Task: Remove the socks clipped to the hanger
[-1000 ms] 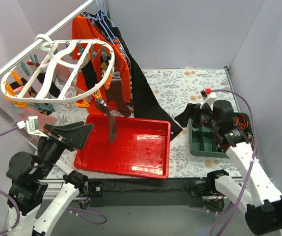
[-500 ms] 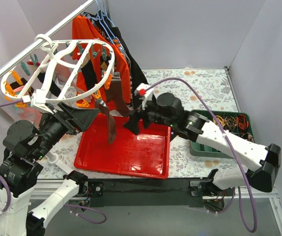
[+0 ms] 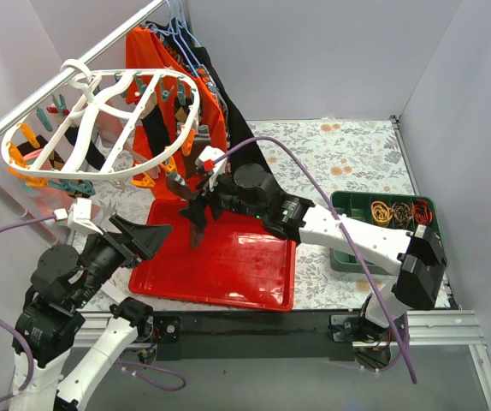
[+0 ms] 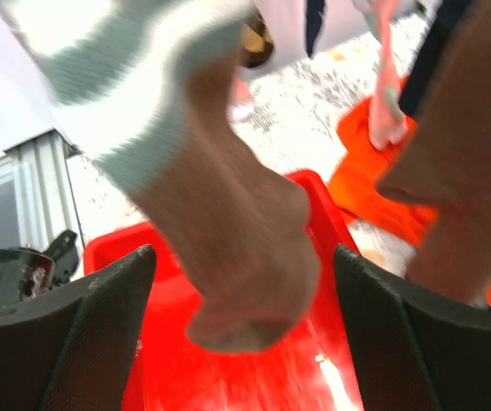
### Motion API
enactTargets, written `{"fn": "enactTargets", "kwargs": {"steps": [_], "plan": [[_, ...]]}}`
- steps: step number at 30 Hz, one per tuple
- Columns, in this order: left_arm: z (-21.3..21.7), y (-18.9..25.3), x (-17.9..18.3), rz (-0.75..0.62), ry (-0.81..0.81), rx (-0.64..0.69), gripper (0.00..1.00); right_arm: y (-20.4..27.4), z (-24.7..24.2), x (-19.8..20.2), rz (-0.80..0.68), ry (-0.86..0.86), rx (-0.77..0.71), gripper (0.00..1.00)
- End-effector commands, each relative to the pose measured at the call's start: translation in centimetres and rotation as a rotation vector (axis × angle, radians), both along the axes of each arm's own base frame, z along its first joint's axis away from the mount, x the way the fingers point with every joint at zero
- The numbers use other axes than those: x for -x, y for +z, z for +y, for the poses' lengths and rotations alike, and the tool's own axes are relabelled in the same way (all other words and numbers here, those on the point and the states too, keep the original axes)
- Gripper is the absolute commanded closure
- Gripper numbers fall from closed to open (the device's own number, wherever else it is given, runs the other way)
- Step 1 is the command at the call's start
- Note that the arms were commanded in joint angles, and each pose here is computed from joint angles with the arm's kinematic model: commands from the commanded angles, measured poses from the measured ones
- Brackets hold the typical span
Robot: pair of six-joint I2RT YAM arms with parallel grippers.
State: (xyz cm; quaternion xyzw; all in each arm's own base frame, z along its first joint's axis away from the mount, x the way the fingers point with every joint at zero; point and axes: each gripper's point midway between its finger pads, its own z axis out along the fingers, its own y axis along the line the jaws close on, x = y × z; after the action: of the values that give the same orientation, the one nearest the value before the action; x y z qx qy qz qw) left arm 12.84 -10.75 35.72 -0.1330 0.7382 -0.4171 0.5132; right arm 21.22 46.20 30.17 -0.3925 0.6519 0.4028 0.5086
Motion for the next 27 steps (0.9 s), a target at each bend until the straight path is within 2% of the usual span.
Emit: {"fn": "enactTargets", "kwargs": {"steps": [1, 2, 3, 5, 6, 7, 8, 9, 13, 15, 20, 24, 27], "plan": [[0.3, -3.1, -0.3, 0.089, 0.039, 0.019, 0.10, 5.1, 2.1, -0.2, -0.062, -0.018, -0.167, 0.23], [0.4, -3.6, -0.4, 0.104, 0.050, 0.024, 0.09, 4.8, 2.5, -0.4, -0.049, -0.025, -0.164, 0.28], [0.4, -4.0, -0.5, 0.115, 0.060, 0.029, 0.10, 5.3, 2.7, -0.4, -0.027, -0.027, -0.182, 0.38], [0.6, -5.2, -0.8, 0.143, 0.084, 0.032, 0.12, 5.7, 2.7, 0.1, -0.009, -0.019, -0.195, 0.49], [0.6, -5.3, -0.9, 0.140, 0.083, 0.032, 0.12, 5.9, 2.7, 0.5, 0.013, -0.016, -0.203, 0.60], [0.4, -6.3, -1.2, 0.157, 0.084, 0.023, 0.12, 6.1, 2.6, 0.8, 0.025, -0.016, -0.211, 0.67], [0.4, -6.6, -1.3, 0.158, 0.084, 0.021, 0.12, 6.8, 2.2, 1.5, 0.040, -0.008, -0.224, 0.81], [0.3, -6.8, -1.5, 0.154, 0.082, 0.023, 0.12, 7.1, 2.1, 1.7, 0.055, -0.007, -0.232, 0.86], [-0.9, -8.3, -2.1, 0.157, 0.029, 0.007, 0.04, 7.8, 1.3, 2.9, 0.177, -0.009, -0.256, 0.92], [-1.4, -9.1, -2.7, 0.163, 0.013, -0.006, 0.02, 7.8, 1.1, 3.4, 0.219, -0.001, -0.248, 0.92], [-3.1, -9.5, -3.4, 0.154, -0.066, -0.014, 0.02, 8.5, 1.3, 5.1, 0.316, 0.056, -0.267, 0.92], [-5.1, -8.4, -3.0, 0.087, -0.198, 0.007, 0.02, 8.4, 1.4, 5.8, 0.358, 0.055, -0.275, 0.92], [-5.7, -8.8, -3.1, 0.094, -0.233, 0.000, 0.02, 8.5, 1.7, 6.3, 0.373, 0.051, -0.282, 0.92]]}}
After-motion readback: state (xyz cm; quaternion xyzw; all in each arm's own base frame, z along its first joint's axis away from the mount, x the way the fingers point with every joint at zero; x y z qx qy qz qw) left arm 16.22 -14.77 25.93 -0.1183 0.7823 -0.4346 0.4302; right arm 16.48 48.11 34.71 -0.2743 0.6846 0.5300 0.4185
